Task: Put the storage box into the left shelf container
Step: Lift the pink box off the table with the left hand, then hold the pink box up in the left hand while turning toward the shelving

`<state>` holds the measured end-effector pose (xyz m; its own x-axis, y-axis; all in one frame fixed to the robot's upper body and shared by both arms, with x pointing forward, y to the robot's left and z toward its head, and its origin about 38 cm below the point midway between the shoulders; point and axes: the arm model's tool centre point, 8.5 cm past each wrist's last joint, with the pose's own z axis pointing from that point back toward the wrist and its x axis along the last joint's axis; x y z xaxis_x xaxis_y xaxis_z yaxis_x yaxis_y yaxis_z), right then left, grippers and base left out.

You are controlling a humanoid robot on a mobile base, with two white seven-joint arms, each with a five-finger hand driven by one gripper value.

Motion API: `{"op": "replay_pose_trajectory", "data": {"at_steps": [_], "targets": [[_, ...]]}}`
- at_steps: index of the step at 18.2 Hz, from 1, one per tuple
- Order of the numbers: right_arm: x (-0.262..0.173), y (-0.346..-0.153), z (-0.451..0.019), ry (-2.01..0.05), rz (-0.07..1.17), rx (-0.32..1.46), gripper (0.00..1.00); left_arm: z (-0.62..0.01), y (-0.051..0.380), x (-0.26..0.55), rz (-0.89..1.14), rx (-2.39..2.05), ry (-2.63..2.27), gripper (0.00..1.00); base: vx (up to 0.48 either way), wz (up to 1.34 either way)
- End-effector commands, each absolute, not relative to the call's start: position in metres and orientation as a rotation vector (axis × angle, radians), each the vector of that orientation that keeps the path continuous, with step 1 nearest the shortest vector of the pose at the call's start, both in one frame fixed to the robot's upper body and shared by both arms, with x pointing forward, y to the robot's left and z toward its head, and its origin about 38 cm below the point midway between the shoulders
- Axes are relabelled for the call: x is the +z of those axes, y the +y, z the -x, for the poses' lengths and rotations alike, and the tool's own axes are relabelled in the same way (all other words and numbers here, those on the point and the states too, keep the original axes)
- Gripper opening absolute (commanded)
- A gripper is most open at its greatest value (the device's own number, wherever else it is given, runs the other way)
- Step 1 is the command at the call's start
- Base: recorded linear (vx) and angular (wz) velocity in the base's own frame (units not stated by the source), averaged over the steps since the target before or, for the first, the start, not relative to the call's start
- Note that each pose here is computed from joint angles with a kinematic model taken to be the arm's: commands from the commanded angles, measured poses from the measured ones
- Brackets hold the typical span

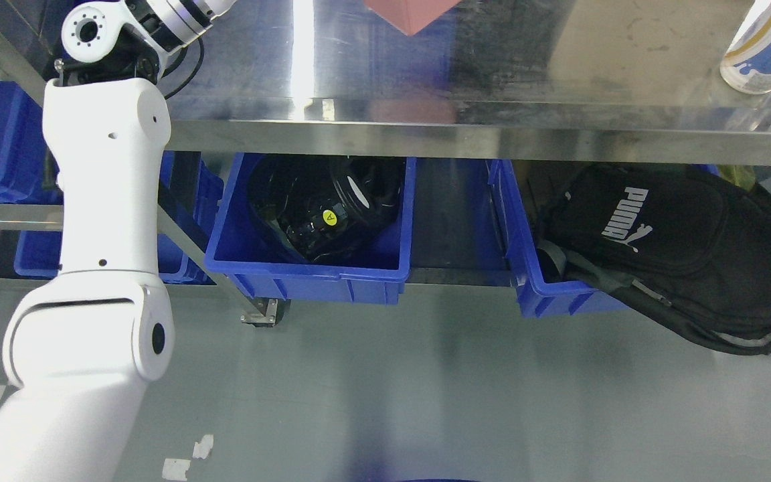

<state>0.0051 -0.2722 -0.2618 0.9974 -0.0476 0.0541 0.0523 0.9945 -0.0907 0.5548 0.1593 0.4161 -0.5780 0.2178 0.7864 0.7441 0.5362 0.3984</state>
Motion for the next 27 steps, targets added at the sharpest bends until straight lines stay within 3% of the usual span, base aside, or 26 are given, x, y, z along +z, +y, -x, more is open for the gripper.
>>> {"op": "replay_pose_trajectory", "data": {"at_steps": [1, 5, 10, 27], "targets": [[-0.261, -0.284, -0.014, -0.075, 0.110, -0.070, 1.00, -0.519, 0.195, 0.437, 0.743, -0.668, -2.456, 0.01, 0.000, 0.00], [-0.261, -0.284, -0.013, -0.073, 0.108, -0.070, 1.00, -0.471, 0.178, 0.419, 0.657, -0.378, -2.547, 0.02, 0.000, 0.00], [-0.261, -0.284, -0.014, -0.076, 0.110, -0.070, 1.00, -0.432, 0.146, 0.371, 0.708, -0.254, -2.486, 0.03, 0.000, 0.02], [-0.261, -0.284, -0.014, -0.075, 0.110, -0.070, 1.00, -0.396, 0.130, 0.274, 0.777, -0.272, -2.384, 0.02, 0.033, 0.58]]}}
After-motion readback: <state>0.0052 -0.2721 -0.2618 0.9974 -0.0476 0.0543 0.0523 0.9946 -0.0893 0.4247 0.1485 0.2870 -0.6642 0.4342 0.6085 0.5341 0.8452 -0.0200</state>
